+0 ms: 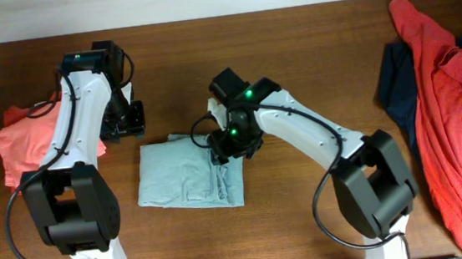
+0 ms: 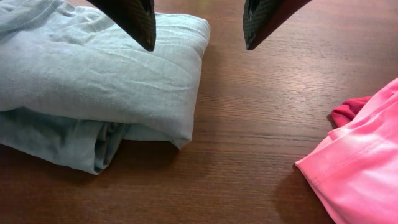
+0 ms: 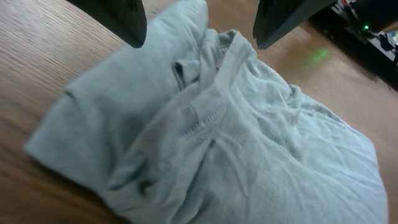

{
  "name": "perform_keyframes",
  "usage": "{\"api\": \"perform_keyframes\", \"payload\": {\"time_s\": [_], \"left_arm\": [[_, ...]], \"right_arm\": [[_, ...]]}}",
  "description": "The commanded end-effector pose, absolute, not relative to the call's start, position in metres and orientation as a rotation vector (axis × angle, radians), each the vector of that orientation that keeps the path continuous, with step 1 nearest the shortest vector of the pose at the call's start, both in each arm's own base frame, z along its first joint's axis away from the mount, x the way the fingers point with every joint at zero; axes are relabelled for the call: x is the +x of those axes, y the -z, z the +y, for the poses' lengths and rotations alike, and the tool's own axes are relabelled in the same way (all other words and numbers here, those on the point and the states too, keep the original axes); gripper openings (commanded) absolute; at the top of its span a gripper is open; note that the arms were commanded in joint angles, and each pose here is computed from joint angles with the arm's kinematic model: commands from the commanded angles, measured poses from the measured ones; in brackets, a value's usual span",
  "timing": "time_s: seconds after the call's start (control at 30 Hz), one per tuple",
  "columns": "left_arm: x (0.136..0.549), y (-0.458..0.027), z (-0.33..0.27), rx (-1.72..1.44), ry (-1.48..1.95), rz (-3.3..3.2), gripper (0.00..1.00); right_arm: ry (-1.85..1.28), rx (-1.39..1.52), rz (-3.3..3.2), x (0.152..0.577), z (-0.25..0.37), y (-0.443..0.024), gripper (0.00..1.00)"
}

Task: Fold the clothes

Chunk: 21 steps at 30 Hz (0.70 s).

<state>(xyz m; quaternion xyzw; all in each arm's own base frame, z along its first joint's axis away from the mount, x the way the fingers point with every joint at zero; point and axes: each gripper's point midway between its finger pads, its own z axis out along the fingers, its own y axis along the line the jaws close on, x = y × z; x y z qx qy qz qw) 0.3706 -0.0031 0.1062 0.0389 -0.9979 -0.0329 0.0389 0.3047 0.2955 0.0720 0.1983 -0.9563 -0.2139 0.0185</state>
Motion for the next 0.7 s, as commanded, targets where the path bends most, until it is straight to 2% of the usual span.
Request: {"api": "perform_keyframes", "payload": {"time_s": [0.0, 0.07, 0.27, 0.67], "left_arm": [[0.375, -0.118, -0.003, 0.111, 0.087, -3.101, 0.45], [0.375, -0.118, -0.003, 0.111, 0.086, -3.101, 0.46], [0.375, -0.118, -0.003, 0.111, 0.086, -3.102, 0.46], [0.375, -0.118, -0.003, 0.110, 0.086, -3.102, 0.46]], "right_arm": [[0.649, 0.605, -2.932, 0.296, 0.306, -0.057, 0.60], [0.640, 0.595, -2.925, 0.294, 0.309, -0.051, 0.59], [0.658, 0.615, -2.927, 0.294, 0.317, -0.048, 0.47], [0.650, 0.628, -2.898, 0.287, 0.326, -0.033, 0.47]]}}
